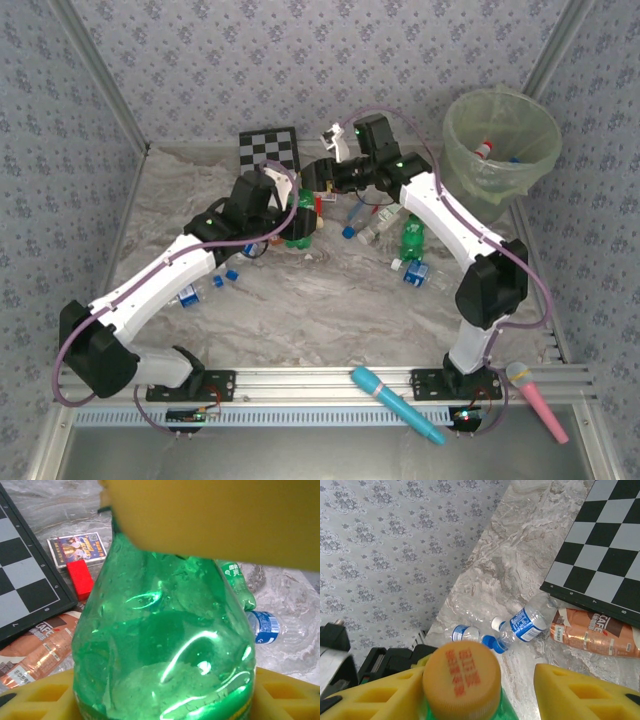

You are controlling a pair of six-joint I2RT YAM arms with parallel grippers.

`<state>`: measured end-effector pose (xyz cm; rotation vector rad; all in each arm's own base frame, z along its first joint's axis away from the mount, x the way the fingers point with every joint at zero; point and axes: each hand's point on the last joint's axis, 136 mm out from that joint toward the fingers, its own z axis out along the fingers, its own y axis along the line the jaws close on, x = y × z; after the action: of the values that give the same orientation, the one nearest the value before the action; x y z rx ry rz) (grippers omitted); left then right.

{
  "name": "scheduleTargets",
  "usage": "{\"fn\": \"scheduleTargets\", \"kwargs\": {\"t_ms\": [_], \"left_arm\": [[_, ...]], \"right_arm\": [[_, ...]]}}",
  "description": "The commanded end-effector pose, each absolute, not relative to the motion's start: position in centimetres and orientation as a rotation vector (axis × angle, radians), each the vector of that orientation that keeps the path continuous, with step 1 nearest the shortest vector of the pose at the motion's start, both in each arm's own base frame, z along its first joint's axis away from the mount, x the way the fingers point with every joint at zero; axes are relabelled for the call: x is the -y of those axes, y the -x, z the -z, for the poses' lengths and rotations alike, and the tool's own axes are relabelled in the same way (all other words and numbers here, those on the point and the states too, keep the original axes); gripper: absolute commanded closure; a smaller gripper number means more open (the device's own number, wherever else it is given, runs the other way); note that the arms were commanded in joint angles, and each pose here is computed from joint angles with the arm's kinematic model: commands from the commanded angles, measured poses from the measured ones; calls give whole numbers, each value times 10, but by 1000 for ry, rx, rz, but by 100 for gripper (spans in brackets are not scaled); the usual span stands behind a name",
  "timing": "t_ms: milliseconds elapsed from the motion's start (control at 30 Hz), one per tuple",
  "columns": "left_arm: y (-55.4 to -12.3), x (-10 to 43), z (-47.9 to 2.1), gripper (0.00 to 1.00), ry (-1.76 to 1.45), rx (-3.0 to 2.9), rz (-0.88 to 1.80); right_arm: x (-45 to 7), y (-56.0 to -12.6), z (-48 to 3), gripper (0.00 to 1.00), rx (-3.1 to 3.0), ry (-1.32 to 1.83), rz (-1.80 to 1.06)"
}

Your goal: Put the plastic bottles in the bin

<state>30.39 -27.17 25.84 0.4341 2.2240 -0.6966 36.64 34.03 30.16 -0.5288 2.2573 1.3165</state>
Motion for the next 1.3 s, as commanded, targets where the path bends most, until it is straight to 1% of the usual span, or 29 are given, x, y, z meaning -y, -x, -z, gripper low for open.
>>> {"fn": "scheduleTargets", "kwargs": {"t_ms": [0,33,100,167,233,333,400,433,533,700,833,1000,1167,1267], "left_arm": [[-305,282,-279,40,-467,-2162,737],[-304,283,-279,40,-469,-2163,738],[-304,282,-278,40,-469,-2166,737],[-304,283,-278,39,-471,-2168,738],[-304,283,-279,35,-469,-2167,738],[-306,282,-283,21,-457,-2162,734],[-306,281,-290,4,-445,-2152,734],[-307,280,-293,0,-439,-2146,734],[-308,277,-305,0,-416,-2124,727],[-310,268,-324,0,-369,-2085,708],[-312,264,-331,0,-346,-2069,712],[-313,262,-327,0,-338,-2077,713],[-312,263,-324,0,-333,-2077,728],[-312,263,-325,0,-335,-2075,727]], "right_arm": [[-349,-367,-315,45,-2215,545,-1376],[-349,-367,-315,48,-2216,543,-1375],[-347,-367,-315,57,-2217,539,-1374],[-345,-367,-317,60,-2211,535,-1373],[-341,-368,-321,64,-2201,524,-1364],[-330,-373,-328,65,-2186,492,-1335],[-319,-377,-335,65,-2175,464,-1310],[-311,-379,-339,65,-2169,446,-1288],[-284,-390,-349,64,-2158,371,-1204],[-211,-409,-366,64,-2142,229,-980],[-148,-416,-382,65,-2134,128,-783],[-62,-420,-417,65,-2056,-33,-522],[2,-419,-449,64,-1968,-160,-315],[31,-422,-463,63,-1910,-234,-229]]}}
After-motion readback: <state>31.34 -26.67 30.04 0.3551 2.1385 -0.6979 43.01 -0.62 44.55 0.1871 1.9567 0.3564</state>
